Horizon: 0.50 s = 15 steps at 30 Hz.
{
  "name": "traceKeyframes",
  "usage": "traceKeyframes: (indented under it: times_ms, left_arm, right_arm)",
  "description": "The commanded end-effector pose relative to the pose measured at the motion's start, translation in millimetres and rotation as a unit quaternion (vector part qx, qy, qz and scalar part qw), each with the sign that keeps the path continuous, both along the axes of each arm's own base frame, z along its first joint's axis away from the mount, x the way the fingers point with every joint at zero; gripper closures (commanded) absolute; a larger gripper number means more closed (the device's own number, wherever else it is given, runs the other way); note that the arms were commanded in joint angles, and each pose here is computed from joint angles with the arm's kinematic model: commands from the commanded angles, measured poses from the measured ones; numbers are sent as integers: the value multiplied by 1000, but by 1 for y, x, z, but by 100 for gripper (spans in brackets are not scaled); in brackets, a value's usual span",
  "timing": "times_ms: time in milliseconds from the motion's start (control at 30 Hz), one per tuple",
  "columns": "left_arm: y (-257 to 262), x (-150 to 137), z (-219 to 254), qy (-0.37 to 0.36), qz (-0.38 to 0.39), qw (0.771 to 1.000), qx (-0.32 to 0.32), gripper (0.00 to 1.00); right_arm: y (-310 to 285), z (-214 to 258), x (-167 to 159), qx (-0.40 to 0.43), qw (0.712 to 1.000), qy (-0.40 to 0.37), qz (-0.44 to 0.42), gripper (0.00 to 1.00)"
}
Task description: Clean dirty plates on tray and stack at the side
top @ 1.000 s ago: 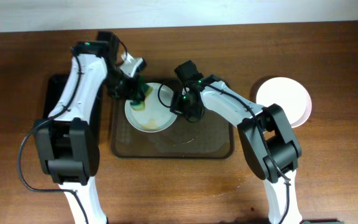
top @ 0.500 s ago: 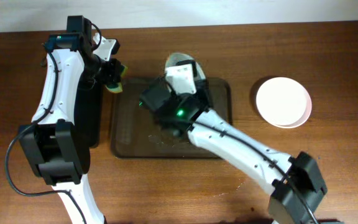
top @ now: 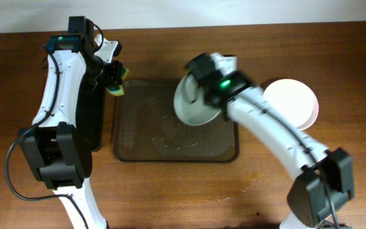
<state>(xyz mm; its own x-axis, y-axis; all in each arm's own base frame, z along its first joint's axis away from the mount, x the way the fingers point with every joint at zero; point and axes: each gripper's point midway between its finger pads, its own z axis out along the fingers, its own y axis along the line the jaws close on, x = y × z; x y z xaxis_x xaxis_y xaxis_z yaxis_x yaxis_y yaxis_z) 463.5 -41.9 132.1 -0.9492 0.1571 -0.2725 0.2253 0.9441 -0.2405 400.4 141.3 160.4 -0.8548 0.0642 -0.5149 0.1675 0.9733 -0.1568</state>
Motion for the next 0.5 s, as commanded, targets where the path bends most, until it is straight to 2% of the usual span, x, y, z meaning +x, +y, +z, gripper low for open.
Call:
traceKeyframes:
  times_ms: [0,67,133,167,200,233,267,367,400,433,467]
  left_arm:
    - [1,2,6,-10,-5,1000,5,99]
    - [1,3,6,-11,-5,1000,5,99]
    - [1,3,6,-13,-5,1000,5,99]
    - [2,3,6,-13,-5,1000,7,99]
    - [13,4,3,-5,28,999,33,99]
    - [37,4,0,5,87,993,81,99]
    - [56,1,-2,11,114,987,109,99]
    - [94,-4,-2,21,154,981,113,99]
    - [110,-6,-2,22,166,979,113,99]
    - [117,-7,-2,23,175,978,113,99]
    - [124,-8,-2,24,181,977,113,99]
  right_arm:
    - [-69,0,4,200,972,71,-96,96]
    - [-163,-5,2,195,958,65,-201,96]
    - [-241,-22,-19,176,936,66,-298,96]
    - [-256,-29,-27,168,930,69,-319,96]
    - [-273,-43,-37,159,924,71,-342,96]
    - [-284,-56,-42,151,920,68,-356,96]
    - [-290,-68,-44,152,918,63,-362,96]
    - [-283,-101,-45,155,921,55,-354,96]
    - [-279,-108,-50,156,920,61,-354,92]
    - [-279,-111,-52,155,920,64,-354,68]
    - [-277,-111,-51,159,920,65,-352,27]
